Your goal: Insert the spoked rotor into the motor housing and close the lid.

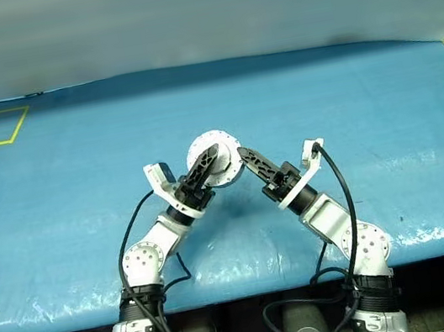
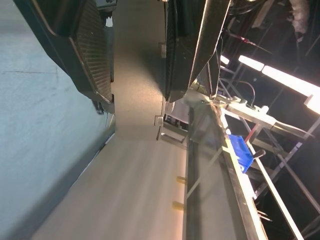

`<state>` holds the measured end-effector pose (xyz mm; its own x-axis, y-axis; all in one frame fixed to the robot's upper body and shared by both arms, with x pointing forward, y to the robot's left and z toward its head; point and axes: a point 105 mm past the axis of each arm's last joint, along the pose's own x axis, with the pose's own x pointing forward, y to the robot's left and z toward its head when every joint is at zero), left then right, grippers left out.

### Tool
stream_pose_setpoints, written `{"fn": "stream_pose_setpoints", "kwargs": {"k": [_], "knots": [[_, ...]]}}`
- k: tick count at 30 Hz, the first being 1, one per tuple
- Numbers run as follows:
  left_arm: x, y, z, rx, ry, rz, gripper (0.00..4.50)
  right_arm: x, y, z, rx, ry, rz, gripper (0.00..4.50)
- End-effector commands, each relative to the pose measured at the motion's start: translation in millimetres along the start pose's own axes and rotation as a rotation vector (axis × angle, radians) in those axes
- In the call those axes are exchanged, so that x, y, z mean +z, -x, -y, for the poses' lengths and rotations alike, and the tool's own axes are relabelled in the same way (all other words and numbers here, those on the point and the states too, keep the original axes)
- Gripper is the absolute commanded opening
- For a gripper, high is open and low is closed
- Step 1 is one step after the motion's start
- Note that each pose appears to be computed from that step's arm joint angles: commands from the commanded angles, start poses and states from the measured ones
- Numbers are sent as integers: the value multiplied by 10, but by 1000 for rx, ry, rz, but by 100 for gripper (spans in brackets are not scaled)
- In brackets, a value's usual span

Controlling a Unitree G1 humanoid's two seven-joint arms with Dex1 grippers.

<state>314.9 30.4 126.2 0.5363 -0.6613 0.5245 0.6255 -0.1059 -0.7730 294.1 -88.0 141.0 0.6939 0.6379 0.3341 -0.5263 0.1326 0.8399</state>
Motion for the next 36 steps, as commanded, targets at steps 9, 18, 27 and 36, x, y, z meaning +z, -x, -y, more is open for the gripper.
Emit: {"fn": "stream_pose_setpoints", "kwargs": {"k": [9,18,27,36], "knots": [[-93,15,-36,-4,49,42,247,81,-36,-238,97,42,43,136],[-101,40,-104,56,54,41,244,123,-74,-86,16,130,52,136],[38,141,-335,211,-10,111,244,420,-72,81,-130,254,244,254],[989,474,-563,517,-243,489,244,294,-21,316,-255,504,87,254]]}}
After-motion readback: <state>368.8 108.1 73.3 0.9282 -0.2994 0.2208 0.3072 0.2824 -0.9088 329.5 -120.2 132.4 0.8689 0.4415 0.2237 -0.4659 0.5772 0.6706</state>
